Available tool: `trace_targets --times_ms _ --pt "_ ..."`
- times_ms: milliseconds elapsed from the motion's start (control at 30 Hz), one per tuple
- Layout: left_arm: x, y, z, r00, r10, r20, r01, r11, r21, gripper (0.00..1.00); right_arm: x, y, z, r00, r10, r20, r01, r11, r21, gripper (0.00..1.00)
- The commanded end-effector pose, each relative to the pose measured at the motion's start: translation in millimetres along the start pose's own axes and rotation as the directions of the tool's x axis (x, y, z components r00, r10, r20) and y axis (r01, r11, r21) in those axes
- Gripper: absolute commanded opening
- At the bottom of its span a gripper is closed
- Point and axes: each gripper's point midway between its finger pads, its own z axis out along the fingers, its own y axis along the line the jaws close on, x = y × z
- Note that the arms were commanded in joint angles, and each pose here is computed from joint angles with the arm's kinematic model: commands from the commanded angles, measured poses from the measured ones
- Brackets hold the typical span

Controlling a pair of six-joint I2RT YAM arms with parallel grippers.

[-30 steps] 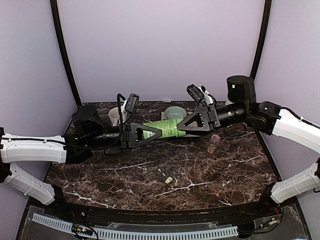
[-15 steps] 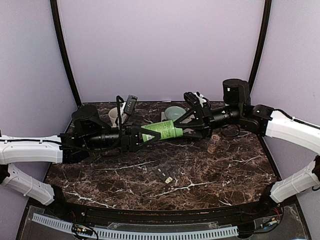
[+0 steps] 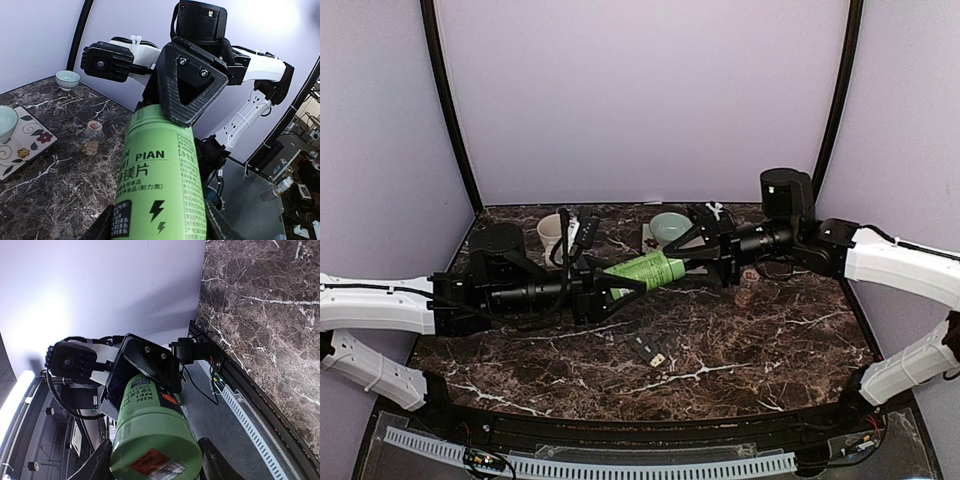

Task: Sort the pills into containers
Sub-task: Screw the lid of the pill bottle onto the pill bottle.

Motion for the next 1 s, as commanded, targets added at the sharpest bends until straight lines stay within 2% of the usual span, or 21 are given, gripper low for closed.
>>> trace_targets --times_ms 0,200,367,533,700,800,967 --pt "-62.7 -35.7 -6.2 0.963 0.163 0.214 -0.167 0.986 0.003 0.00 9.4 -28.1 18.3 0.990 0.141 -0.013 -0.140 0.989 0.053 0.05" --pt "-65.8 -33.8 -11.9 0.951 0.193 0.240 -0.187 0.981 -0.051 0.00 6.0 -28.3 14.1 0.987 0.160 0.024 -0.161 0.986 0.053 0.08" --pt "-67.1 -29.2 -21.1 0.946 0.176 0.272 -0.160 0.984 -0.079 0.00 1.6 -23.2 10.4 0.988 0.147 0.056 -0.150 0.988 0.047 0.19" --pt "-70.0 -24.8 -34.4 0.937 0.136 0.323 -0.111 0.989 -0.092 0.00 -4.1 -14.4 6.7 0.992 0.091 0.091 -0.096 0.994 0.051 0.43" --pt "-63.7 -21.8 -38.9 0.942 0.098 0.320 -0.074 0.993 -0.088 0.00 -11.6 7.7 -1.4 0.989 -0.015 0.146 0.010 0.999 0.035 0.66" --pt "-61.3 -19.1 -42.7 0.943 0.078 0.322 -0.051 0.995 -0.090 0.00 -14.7 23.6 -8.4 0.980 -0.076 0.185 0.075 0.997 0.011 0.73" --pt "-59.4 -16.6 -49.0 0.944 0.043 0.328 -0.017 0.997 -0.081 0.00 -16.1 44.4 -18.1 0.958 -0.183 0.221 0.186 0.983 0.008 0.76"
